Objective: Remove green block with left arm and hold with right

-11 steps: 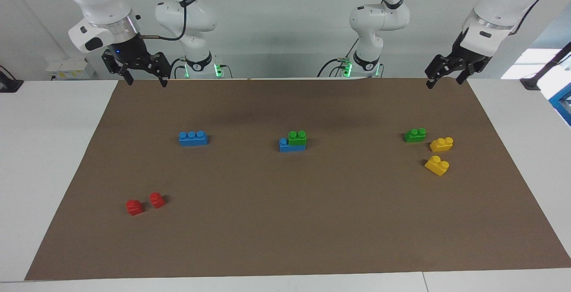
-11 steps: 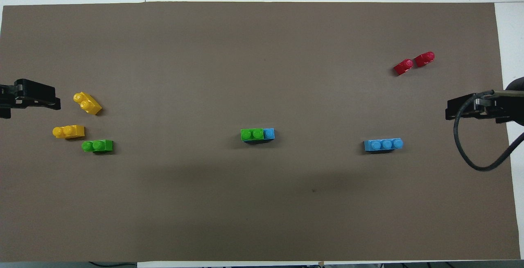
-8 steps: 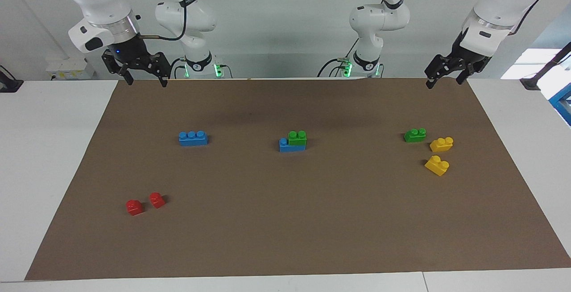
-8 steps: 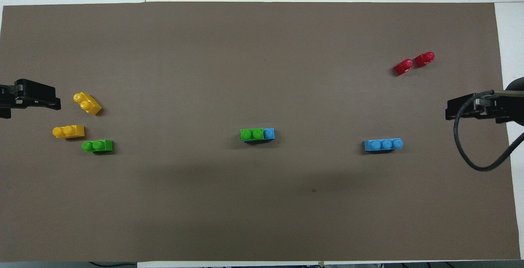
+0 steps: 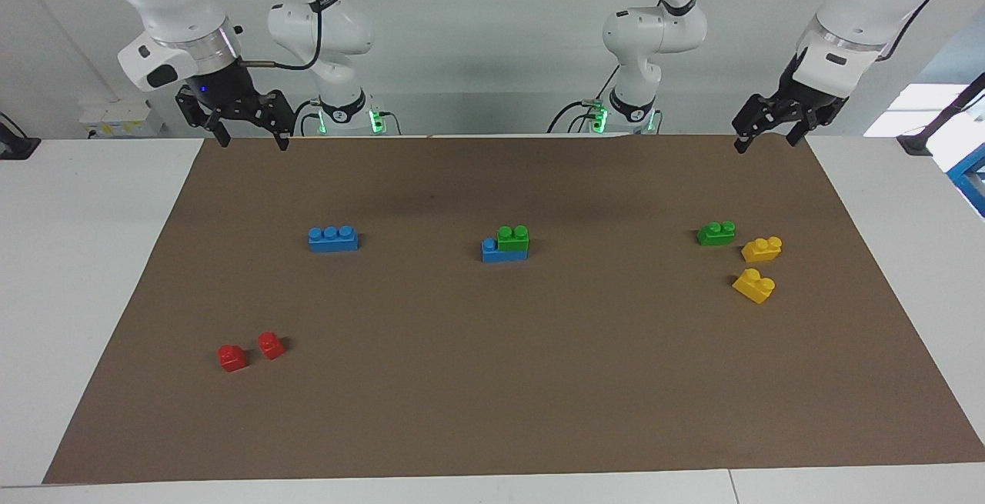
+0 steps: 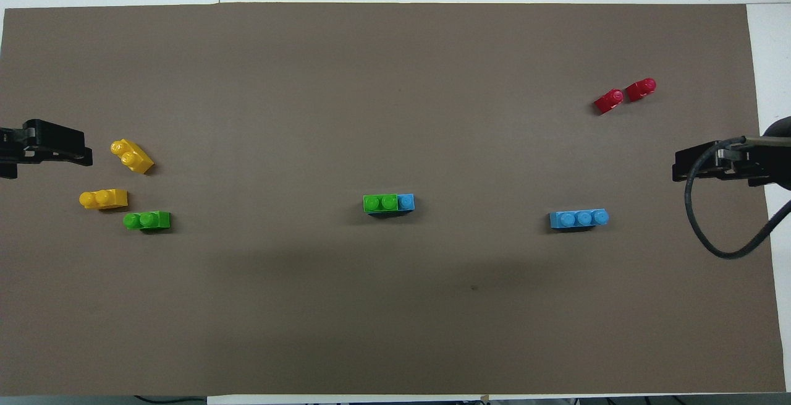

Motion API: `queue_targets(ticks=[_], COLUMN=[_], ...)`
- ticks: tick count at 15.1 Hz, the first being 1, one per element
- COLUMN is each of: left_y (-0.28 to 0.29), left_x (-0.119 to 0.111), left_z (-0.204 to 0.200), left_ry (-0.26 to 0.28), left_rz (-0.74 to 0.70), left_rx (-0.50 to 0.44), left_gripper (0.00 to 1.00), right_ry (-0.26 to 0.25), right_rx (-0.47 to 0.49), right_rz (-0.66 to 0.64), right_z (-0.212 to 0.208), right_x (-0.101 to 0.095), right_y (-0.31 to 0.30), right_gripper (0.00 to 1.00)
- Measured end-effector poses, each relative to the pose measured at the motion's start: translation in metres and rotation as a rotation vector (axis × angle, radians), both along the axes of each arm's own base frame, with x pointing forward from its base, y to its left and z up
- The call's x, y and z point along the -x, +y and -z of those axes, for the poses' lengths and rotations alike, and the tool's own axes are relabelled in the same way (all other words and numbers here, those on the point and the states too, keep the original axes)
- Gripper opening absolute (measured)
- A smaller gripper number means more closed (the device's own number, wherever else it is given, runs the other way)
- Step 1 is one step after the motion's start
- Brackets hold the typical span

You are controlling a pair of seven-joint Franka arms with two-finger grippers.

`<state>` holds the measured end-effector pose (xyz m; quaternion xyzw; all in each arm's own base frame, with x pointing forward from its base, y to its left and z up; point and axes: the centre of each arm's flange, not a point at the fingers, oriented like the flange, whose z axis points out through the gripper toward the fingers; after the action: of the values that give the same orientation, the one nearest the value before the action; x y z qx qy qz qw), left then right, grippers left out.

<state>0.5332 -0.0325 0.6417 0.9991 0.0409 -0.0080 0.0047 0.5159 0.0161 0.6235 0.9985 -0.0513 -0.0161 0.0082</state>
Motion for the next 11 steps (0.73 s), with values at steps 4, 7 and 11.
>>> queue_targets(ticks=[4,7,11], left_y=[0.0,-0.0003,-0.0008], left_x=[0.0,0.0,0.0001], left_z=[0.0,0.0001,0.0011], left_ry=[0.0,0.0,0.003], left_rz=[0.0,0.001,-0.018], left_rx=[0.0,0.0,0.0], left_gripper=[1.0,1.0,1.0], right_ry=[0.0,0.0,0.0], right_rx=[0.0,0.0,0.0], right_rz=[0.0,0.0,0.0], right_z=[0.0,0.0001,0.0001], right_x=[0.0,0.0,0.0], right_y=[0.0,0.0,0.0], right_gripper=[1.0,1.0,1.0])
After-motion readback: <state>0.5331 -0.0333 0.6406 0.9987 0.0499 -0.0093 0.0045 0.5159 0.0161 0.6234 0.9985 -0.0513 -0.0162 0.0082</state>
